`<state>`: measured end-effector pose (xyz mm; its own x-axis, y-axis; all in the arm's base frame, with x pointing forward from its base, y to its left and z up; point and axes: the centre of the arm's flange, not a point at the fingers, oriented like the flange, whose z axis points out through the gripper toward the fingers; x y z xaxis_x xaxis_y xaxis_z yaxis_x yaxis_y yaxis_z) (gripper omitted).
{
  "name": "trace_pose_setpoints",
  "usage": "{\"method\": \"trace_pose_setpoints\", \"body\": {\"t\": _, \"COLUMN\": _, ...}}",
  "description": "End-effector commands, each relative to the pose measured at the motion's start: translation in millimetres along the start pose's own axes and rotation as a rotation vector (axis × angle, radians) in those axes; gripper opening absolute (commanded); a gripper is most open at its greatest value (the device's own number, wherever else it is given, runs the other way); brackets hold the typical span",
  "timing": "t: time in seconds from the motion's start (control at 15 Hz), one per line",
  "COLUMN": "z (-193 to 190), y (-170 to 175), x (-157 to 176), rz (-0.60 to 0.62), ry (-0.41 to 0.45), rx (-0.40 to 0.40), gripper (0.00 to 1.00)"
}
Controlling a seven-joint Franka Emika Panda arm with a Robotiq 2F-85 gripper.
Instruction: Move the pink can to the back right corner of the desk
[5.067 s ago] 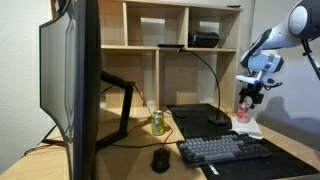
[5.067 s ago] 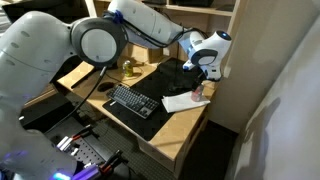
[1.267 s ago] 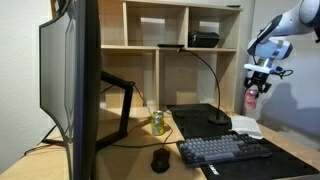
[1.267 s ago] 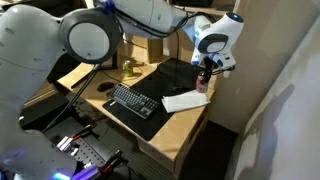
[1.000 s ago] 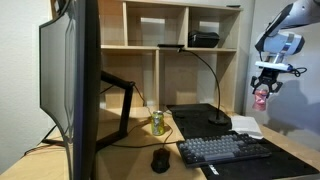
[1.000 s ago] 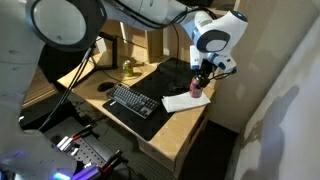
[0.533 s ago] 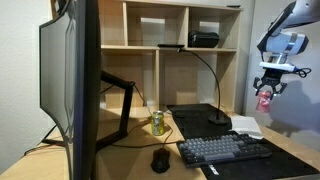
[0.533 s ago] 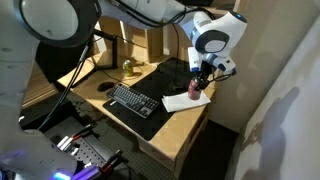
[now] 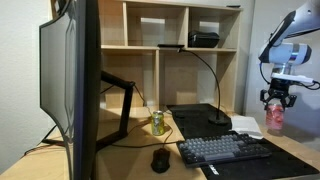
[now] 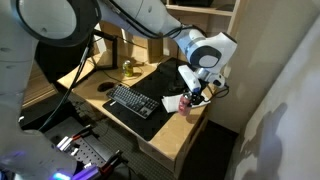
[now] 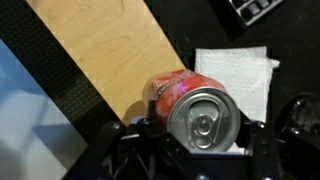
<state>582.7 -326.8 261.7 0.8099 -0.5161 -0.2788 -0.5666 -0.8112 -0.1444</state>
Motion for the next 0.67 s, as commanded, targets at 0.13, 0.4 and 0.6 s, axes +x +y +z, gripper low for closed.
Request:
{"method": "trace_pose_setpoints", "body": {"t": 0.13, "z": 37.5, "y": 61.4, "x": -48.2, "rz": -0.302, "ry": -0.104, "rx": -0.059, "gripper": 0.42}}
{"method": "trace_pose_setpoints", "body": {"t": 0.4, "z": 50.4, "y": 80.1, "x": -85.7, "rz": -0.524, "ry": -0.121, "rx": -0.101, "gripper": 0.42}}
{"method": "trace_pose_setpoints", "body": {"t": 0.6, "z": 56.8, "y": 82.6, "x": -109.4, "rz": -0.677, "ry": -0.07, "rx": -0.12, "gripper": 0.42}}
